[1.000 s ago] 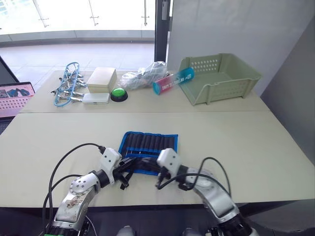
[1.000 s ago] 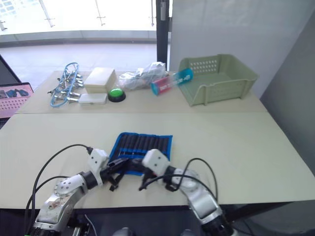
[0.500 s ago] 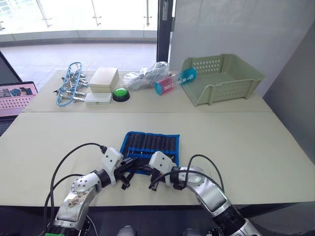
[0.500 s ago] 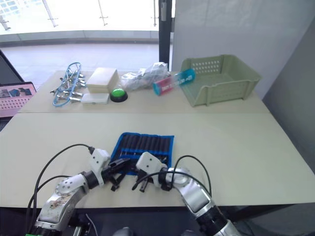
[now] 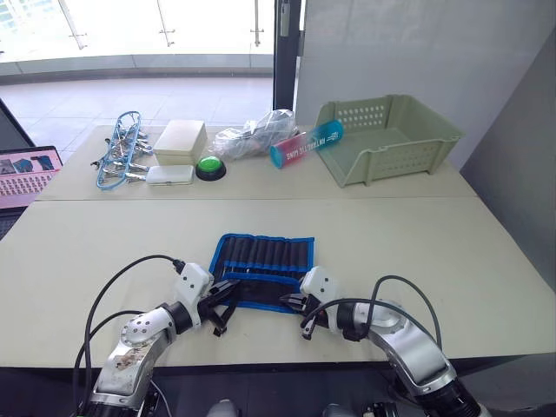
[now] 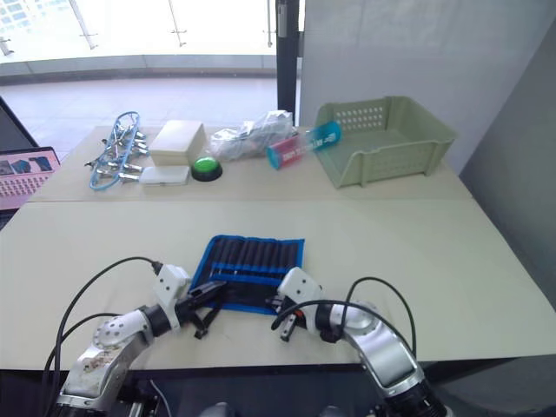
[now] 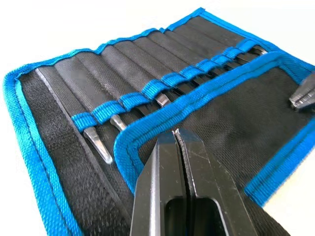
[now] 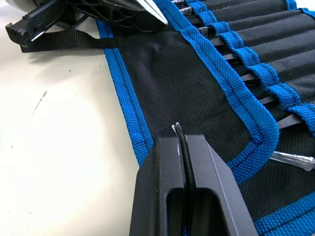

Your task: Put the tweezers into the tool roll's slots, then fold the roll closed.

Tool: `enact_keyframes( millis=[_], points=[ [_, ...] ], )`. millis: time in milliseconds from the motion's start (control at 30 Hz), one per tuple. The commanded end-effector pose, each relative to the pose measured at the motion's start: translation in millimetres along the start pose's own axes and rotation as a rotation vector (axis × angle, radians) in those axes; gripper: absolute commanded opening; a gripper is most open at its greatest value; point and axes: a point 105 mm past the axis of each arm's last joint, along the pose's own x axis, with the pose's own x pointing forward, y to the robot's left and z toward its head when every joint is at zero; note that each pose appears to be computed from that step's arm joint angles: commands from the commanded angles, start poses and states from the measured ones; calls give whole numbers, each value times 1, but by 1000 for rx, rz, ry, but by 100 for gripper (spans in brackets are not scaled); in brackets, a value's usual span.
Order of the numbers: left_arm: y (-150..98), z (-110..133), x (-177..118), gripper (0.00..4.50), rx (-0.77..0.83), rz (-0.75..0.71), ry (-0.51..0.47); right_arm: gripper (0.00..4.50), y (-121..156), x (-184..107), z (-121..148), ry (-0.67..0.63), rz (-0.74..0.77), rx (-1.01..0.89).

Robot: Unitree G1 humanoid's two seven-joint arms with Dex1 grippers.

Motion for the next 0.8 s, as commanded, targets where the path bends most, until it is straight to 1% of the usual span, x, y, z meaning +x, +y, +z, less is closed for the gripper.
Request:
enact_keyframes(
  millis=[33, 133, 233, 300, 333, 400, 467, 567, 633, 667, 800],
  points=[
    [2, 14, -17, 4, 20, -46, -37, 0, -2, -5, 30, -130, 7, 14],
    [2, 37, -31, 4, 17, -83, -122, 0, -3, -12, 44, -190, 18, 10],
    [8, 62, -55, 0, 53, -104, -184, 87, -7, -26, 59, -254, 27, 50],
    [21, 66, -84, 0, 96, -110, -141, 155, -20, -42, 65, -275, -7, 117],
    [26, 66, -93, 0, 101, -115, -125, 190, -25, -47, 65, -272, -23, 138],
    [34, 64, -107, 56, 102, -122, -96, 257, -39, -53, 56, -221, -93, 182],
    [41, 61, -118, 120, 96, -130, -77, 325, -53, -57, 37, -134, -167, 229],
    [51, 58, -127, 218, 115, -125, -66, 427, -59, -58, 14, -41, -198, 329],
    [51, 57, -129, 286, 100, -145, -65, 428, -59, -55, 7, -15, -202, 403],
    [52, 55, -129, 311, 94, -154, -62, 428, -60, -52, 2, -4, -211, 456],
    [50, 51, -127, 311, 82, -180, -43, 428, -62, -42, -3, 7, -221, 573]
  ],
)
